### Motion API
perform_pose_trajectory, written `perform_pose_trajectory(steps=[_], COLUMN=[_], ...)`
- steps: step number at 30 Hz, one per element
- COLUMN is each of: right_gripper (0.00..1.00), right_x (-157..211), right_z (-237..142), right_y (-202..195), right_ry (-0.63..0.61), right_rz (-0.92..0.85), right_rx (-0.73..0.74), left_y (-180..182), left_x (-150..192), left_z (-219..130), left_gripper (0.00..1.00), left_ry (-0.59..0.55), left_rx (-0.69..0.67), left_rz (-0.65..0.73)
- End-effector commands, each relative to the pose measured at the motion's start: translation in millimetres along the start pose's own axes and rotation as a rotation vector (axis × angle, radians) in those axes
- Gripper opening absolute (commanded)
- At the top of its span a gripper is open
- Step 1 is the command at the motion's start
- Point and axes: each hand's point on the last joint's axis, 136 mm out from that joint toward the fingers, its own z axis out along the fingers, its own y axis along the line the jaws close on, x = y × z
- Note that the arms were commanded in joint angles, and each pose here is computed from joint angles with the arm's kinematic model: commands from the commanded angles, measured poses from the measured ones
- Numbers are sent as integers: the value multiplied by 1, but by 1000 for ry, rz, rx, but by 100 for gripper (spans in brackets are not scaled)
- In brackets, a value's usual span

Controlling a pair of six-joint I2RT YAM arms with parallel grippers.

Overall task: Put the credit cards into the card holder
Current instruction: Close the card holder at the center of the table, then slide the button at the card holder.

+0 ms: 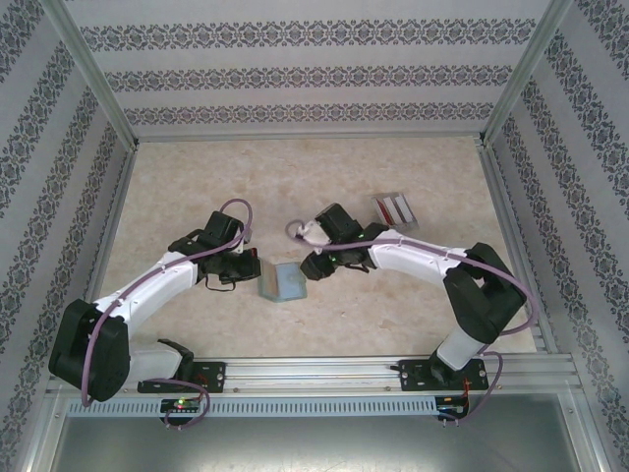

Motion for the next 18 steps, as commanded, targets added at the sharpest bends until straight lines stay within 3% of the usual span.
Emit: perform_pose_trajectory(steps=[1, 10, 14, 18], right_gripper=[43, 43, 27, 11], right_x=[16, 17, 13, 3], right_z=[19, 67, 71, 71], right_y=[8, -7, -2, 9], right_ry=[80, 164, 134, 30], right_rz=[-357, -410, -410, -365], right_rx=[-53, 1, 6, -31], left_y=[-5, -4, -4, -10], left_x=[1, 1, 2, 2], left_z=[-7, -10, -7, -4], left_gripper=[0, 0, 0, 0], left_ry=[24, 27, 33, 36], left_rx=[-3, -16, -8, 26], left_rz=[43, 48, 41, 16])
